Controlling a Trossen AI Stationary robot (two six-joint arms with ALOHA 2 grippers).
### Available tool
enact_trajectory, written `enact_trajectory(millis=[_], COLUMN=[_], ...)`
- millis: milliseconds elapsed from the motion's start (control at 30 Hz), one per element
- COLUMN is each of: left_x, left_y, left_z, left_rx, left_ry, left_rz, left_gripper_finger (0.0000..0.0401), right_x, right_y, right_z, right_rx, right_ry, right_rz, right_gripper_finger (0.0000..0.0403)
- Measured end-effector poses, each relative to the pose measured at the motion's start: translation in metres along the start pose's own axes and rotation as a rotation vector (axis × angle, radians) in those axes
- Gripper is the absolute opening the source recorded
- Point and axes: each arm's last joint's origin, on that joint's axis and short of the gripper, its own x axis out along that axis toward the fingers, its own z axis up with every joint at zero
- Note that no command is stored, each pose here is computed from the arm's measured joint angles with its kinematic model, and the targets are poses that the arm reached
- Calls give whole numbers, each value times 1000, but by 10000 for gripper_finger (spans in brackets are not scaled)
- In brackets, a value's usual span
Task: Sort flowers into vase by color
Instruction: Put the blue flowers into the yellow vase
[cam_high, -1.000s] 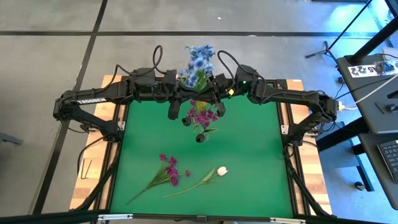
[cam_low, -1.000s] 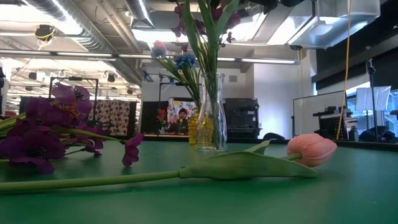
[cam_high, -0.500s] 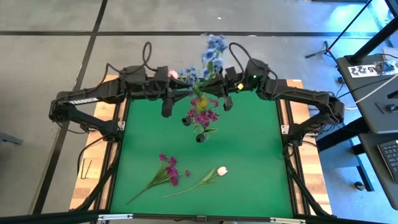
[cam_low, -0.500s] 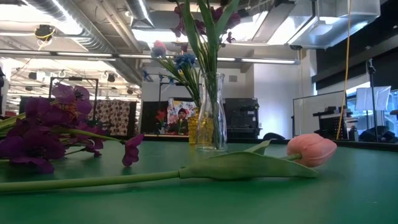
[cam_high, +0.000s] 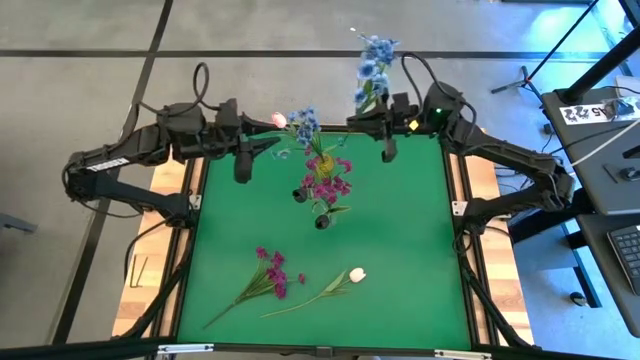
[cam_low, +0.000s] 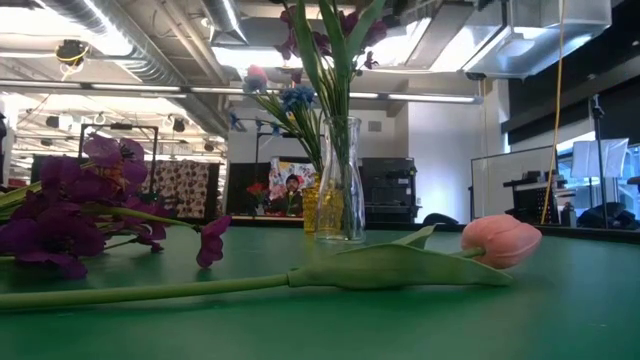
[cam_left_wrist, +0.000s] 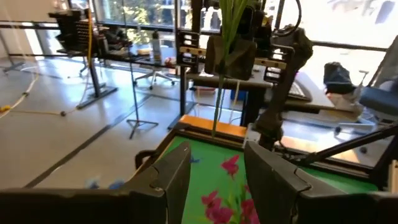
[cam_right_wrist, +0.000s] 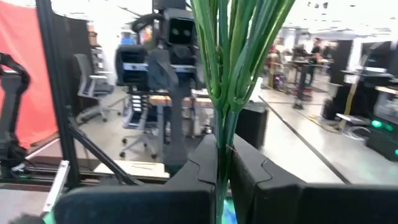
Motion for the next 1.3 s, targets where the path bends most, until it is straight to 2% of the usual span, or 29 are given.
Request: enact_trajectory(millis=[267,500,700,833,1000,1300], left_x=[-12,-22,-8,-1,3,5], left_y=[7,11,12,12,12,12], left_z=[-26,-54,-101,-121,-135,-144], left_rx=[28,-28,-69,-94,-124,-147], left_ry=[12,-97,-63,-67,-62,-40], left_rz=[88,89,84,87,87,90], left_gripper_finger=[146,146,146,146,146,146], right_x=[-40,-60,-58,-53,-37,-26], right_y=[-12,-19,-11,-7,1,-9], right_z=[-34,-79,-125,-148,-168,-199], right_rx=[9,21,12,25,5,-11], right_ry=[-7,-9,-39,-60,-60,-64], right_rz=[-121,-195,-181,-177,-154,-234], right_gripper_finger=[15,13,14,14,15,15])
